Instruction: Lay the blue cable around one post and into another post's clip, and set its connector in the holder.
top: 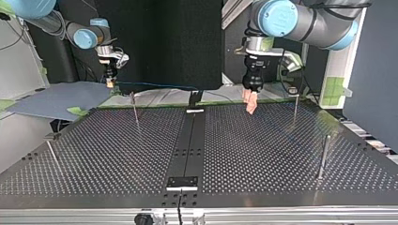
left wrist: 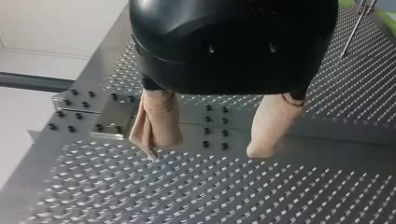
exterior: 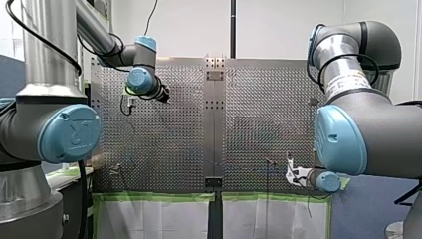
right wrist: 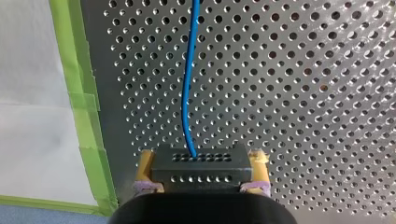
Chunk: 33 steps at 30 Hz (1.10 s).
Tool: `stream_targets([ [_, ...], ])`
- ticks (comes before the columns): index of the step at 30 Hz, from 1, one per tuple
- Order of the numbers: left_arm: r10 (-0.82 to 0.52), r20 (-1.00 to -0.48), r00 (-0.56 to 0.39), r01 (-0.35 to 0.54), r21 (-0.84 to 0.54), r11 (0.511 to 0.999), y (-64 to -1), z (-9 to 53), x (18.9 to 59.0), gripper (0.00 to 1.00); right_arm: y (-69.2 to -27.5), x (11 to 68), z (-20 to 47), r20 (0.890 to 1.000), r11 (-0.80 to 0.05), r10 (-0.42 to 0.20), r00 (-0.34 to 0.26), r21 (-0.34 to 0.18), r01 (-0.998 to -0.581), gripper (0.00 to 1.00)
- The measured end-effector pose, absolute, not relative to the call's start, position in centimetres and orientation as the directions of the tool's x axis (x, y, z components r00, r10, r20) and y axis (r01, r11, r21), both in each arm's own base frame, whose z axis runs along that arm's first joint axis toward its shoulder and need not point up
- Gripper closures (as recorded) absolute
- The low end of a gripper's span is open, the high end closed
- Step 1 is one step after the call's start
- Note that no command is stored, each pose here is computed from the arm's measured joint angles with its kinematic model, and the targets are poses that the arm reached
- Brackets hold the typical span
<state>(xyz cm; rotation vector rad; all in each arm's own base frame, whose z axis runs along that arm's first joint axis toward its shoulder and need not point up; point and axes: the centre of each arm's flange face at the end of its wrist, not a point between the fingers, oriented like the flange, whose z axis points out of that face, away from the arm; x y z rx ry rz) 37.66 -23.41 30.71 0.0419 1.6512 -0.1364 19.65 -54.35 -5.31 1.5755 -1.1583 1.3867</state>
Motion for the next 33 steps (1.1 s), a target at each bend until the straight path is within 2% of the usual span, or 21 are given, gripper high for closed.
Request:
stream_targets([
  [7, -0.071, -0.991, -0.115, 0.130, -0.086, 0.988, -26.1, 26.9, 36.7, 0.00, -54.3, 19.7, -5.3, 0.987, -0.333, -0.160, 0.022, -0.033, -0.942, 1.00],
  [20, -0.104, -0.960, -0.261, 0.271, -0.176, 0.946, -30.2, 17.9, 31.2, 0.00, -54.5, 19.1, -5.3, 0.987, -0.325, -0.156, 0.038, -0.015, -0.946, 1.00],
  [33, -0.077, -0.959, -0.273, 0.358, -0.176, 0.917, -34.6, 12.8, 27.9, 0.00, -54.4, 18.9, -5.4, 0.985, -0.307, -0.168, 0.046, -0.008, -0.952, 1.00],
])
